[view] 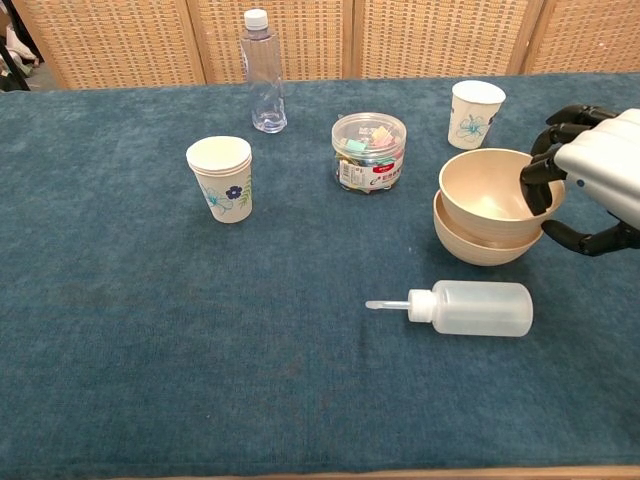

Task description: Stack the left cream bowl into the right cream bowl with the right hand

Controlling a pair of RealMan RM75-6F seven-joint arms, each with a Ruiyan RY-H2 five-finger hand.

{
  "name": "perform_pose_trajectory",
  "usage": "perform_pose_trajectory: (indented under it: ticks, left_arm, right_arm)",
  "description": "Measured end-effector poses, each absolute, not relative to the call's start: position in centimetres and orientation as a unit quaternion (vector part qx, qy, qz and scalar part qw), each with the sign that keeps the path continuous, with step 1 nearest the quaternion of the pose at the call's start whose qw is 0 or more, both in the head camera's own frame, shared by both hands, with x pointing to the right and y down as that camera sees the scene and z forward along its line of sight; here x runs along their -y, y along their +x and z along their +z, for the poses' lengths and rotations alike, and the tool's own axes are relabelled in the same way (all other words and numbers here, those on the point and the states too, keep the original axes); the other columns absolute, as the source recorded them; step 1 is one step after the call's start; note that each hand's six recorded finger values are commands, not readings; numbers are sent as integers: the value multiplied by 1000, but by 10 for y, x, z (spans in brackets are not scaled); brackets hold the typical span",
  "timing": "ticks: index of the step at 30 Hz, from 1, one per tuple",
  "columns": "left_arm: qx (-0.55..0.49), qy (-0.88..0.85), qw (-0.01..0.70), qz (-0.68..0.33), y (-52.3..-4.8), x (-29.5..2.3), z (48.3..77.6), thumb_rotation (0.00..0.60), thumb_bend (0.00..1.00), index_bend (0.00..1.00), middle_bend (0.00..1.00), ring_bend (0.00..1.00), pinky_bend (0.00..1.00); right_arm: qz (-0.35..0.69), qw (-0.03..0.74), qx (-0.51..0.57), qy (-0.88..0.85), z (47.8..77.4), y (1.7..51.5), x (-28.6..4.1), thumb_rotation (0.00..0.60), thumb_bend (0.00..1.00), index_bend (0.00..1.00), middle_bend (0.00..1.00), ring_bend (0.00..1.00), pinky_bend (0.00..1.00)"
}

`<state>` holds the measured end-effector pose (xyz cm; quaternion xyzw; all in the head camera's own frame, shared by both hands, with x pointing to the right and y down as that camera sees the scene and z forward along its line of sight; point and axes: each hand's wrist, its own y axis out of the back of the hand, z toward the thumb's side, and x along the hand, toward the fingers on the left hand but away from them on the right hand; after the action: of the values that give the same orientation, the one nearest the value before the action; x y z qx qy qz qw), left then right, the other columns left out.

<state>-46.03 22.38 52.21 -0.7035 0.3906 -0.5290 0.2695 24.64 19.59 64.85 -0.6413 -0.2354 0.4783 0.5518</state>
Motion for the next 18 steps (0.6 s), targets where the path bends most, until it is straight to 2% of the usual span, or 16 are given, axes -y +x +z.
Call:
perform_pose_trajectory:
  ticks: [7,13,18]
  left_arm:
    - [-392,-703,269,-529,-461,-224,521,600,0,0,0,0,0]
    - [-391,-703,269,-529,-461,-224,522,600,0,0,0,0,0]
    - [-391,-703,270,-529,-461,-224,521,600,0,0,0,0,0]
  right_arm:
    - [491,545,226,-641,657,242,-199,600,507,537,453,249,115]
    - [499,534,218,-647,661,243,-203,600,524,349,299,205,111]
    - [500,534,210,-648,659,242,-205,600,527,326,270,197,109]
